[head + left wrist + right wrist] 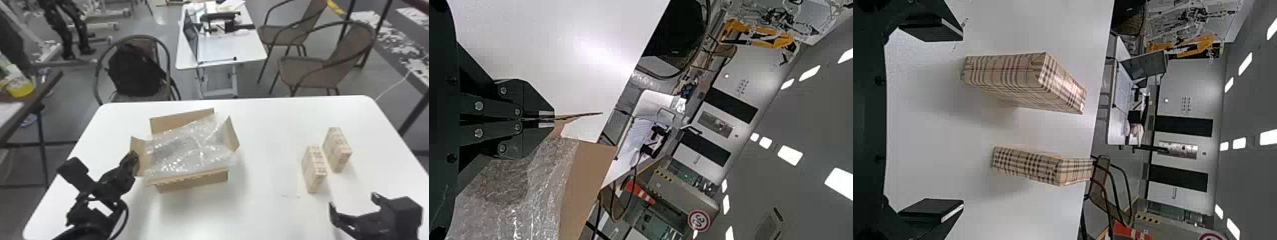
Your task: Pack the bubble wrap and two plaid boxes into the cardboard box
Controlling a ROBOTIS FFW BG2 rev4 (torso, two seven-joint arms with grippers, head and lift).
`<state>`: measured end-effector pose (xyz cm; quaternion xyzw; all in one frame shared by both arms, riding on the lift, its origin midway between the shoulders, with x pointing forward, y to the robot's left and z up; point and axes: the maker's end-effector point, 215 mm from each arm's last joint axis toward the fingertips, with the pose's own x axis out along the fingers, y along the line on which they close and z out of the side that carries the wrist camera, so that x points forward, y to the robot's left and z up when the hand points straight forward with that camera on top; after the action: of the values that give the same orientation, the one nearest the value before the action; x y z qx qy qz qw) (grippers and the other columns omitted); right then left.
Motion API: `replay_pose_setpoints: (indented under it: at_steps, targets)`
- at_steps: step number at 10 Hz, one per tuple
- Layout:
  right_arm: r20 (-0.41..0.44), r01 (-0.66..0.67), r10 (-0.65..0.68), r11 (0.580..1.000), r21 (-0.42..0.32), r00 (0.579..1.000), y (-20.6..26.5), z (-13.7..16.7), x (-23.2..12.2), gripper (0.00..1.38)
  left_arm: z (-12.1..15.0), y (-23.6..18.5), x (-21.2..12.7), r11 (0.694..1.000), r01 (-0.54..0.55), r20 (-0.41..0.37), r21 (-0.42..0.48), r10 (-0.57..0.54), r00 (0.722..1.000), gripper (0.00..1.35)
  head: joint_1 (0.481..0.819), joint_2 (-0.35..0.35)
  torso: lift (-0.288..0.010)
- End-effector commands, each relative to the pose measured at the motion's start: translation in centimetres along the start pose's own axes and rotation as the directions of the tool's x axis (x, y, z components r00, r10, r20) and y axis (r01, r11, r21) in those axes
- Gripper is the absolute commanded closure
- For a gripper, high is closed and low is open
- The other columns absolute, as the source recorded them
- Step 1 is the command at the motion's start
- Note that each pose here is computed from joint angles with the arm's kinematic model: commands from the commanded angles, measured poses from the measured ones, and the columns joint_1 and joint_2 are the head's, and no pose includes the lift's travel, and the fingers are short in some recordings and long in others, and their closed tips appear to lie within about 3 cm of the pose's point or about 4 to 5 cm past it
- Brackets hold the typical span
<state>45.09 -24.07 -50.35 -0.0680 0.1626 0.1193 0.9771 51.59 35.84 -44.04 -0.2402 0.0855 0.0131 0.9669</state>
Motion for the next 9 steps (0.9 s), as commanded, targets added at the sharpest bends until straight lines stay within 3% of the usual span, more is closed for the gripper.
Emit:
replay_pose_setpoints:
  at_steps: [1, 8, 9]
  targets:
    - [-0.010, -0.015, 0.015, 1.000, 0.003, 1.000, 0.7, -0.3, 2.0, 0.12, -0.2, -0.2, 0.0, 1.000, 0.002, -0.002, -0.007, -0.002, 1.000, 1.22, 0.695, 0.133, -0.050]
    - [-0.018, -0.069, 0.069, 0.997, -0.023, 0.997, 5.1, 1.2, 9.0, 0.12, -0.7, -0.3, 0.0, 1.000, 0.005, -0.014, -0.015, -0.005, 1.000, 1.22, 0.695, 0.186, -0.050]
    - [-0.016, -0.048, 0.047, 0.999, -0.019, 0.999, 5.0, 1.2, 9.1, 0.19, -0.8, -0.2, -0.1, 1.000, 0.003, -0.016, -0.019, -0.003, 1.000, 1.21, 0.695, 0.189, -0.050]
